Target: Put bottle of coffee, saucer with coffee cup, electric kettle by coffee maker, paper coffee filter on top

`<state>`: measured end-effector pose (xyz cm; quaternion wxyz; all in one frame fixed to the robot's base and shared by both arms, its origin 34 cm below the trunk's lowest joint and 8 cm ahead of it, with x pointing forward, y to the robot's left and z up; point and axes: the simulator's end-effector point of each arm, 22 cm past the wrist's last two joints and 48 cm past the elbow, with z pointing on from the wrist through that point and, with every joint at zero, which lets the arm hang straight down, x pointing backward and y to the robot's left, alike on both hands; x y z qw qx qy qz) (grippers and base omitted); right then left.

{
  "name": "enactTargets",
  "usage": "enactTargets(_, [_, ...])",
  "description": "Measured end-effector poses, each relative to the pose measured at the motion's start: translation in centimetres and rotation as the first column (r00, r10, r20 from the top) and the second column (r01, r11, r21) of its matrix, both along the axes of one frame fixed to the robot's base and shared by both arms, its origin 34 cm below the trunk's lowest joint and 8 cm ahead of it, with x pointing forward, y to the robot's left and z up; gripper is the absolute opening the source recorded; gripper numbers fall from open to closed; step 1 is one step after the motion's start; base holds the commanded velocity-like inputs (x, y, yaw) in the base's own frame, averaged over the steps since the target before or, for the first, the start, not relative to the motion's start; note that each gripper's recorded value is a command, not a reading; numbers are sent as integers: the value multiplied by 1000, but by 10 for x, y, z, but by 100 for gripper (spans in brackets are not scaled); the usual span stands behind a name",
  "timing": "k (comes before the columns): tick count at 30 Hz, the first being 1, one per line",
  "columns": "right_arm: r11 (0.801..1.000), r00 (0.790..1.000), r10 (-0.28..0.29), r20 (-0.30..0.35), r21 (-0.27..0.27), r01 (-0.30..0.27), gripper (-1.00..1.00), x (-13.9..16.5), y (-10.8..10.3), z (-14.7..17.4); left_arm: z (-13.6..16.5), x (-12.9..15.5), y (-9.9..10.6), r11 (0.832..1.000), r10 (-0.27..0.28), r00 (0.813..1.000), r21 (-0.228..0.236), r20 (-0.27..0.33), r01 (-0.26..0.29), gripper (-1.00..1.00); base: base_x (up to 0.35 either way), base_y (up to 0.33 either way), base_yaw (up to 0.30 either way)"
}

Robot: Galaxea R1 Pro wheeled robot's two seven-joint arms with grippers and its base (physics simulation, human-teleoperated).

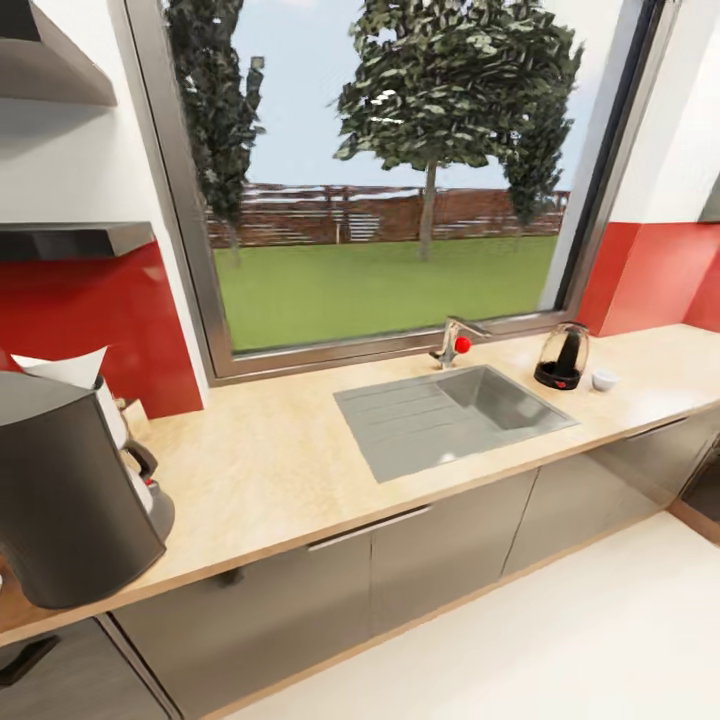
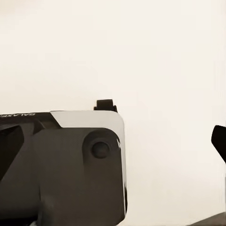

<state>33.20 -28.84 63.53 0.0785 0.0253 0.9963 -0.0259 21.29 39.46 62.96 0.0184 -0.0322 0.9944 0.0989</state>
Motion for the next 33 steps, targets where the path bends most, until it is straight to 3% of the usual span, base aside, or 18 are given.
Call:
enactTargets(24, [1000, 1000, -2, 0, -3, 2, 100, 0, -3, 0, 0, -1, 0, 1000, -19, 1000, 2, -4, 19, 100, 2, -291, -300])
enactTargets(33, [1000, 1000, 0, 0, -1, 0, 100, 0, -1, 0, 0, 0, 0, 1000, -19, 1000, 3, 3, 19, 100, 207, -256, -300])
